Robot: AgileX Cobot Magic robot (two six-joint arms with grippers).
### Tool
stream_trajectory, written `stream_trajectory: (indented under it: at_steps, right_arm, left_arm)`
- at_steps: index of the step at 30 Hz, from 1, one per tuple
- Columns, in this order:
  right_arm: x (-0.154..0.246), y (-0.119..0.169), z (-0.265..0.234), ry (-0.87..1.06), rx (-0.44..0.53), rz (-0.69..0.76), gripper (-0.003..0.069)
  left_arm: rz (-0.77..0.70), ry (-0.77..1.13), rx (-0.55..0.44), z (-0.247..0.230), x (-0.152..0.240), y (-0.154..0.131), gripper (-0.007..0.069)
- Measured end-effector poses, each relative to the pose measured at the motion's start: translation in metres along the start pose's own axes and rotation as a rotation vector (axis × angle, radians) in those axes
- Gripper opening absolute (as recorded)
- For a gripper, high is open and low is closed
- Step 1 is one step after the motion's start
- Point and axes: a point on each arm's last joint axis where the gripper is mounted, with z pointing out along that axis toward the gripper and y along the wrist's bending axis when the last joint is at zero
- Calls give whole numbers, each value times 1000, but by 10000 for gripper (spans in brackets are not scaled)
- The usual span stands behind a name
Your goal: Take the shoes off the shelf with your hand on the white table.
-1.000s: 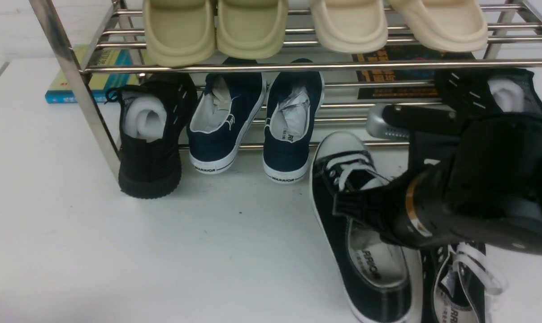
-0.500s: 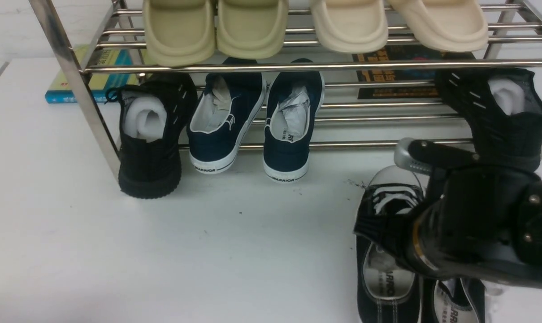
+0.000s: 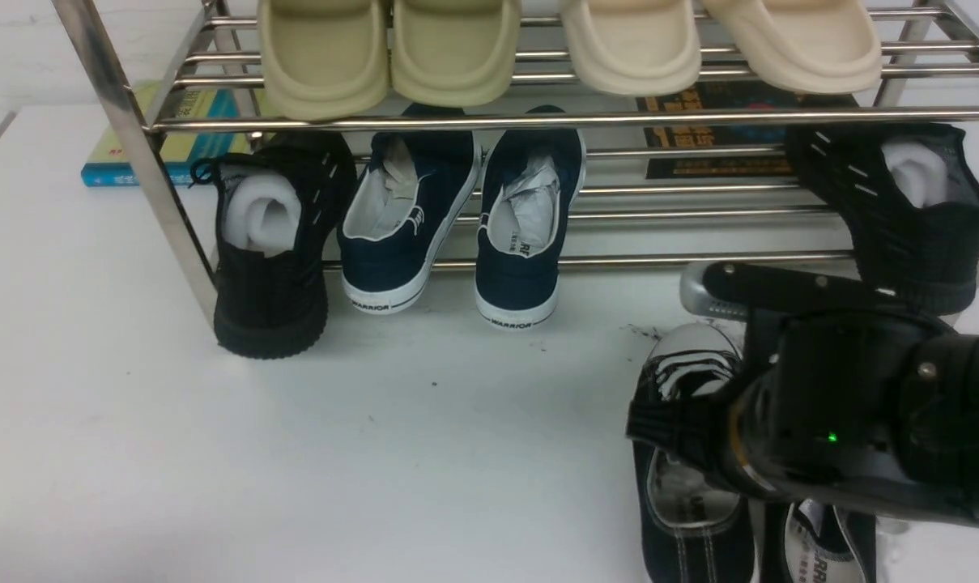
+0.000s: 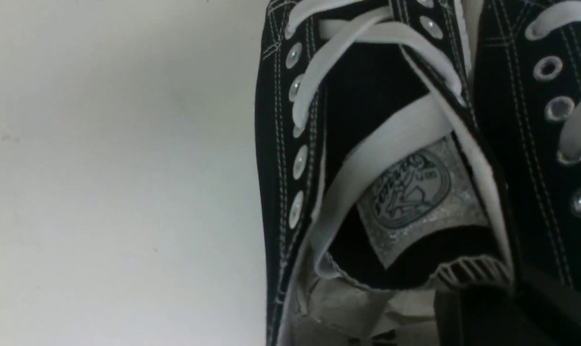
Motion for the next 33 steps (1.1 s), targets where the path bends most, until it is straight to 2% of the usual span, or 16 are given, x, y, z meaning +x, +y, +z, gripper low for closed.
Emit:
stream_trajectory:
  at_steps: [7,11,15,16,17,18,19,21,23,25,28,31,33]
  right_arm:
    - [0,0,1,0,10,-3,54]
    - [5,0,10,26,59,-7,96]
    - [8,-2,16,36,118,-19,230]
    - [8,-2,16,38,121,-20,239]
    - [8,-3,16,43,135,-27,306]
    - [8,-3,15,45,139,-34,325]
    - [7,-4,12,56,148,-50,387]
    - [3,-2,1,72,138,-90,465]
    - [-5,0,-15,82,108,-141,505]
    - [-11,1,-32,94,87,-187,517]
    - [-27,1,-67,73,3,-270,509]
    - [-42,-3,-105,17,-113,-371,449]
    - [-48,-13,-131,-22,-192,-436,375]
  left_arm:
    - [0,0,0,0,0,0,242]
    - [0,0,0,0,0,0,242]
    - [0,0,0,0,0,0,242]
    - [0,0,0,0,0,0,242]
    - [0,0,0,0,0,0,242]
    - [0,0,0,0,0,0,242]
    - [0,0,0,0,0,0,242]
    - [0,0,0,0,0,0,242]
    - [0,0,0,0,0,0,242]
    - [0,0,0,0,0,0,242]
    - [0,0,0,0,0,0,242]
    - [0,0,0,0,0,0,242]
    - [0,0,0,0,0,0,242]
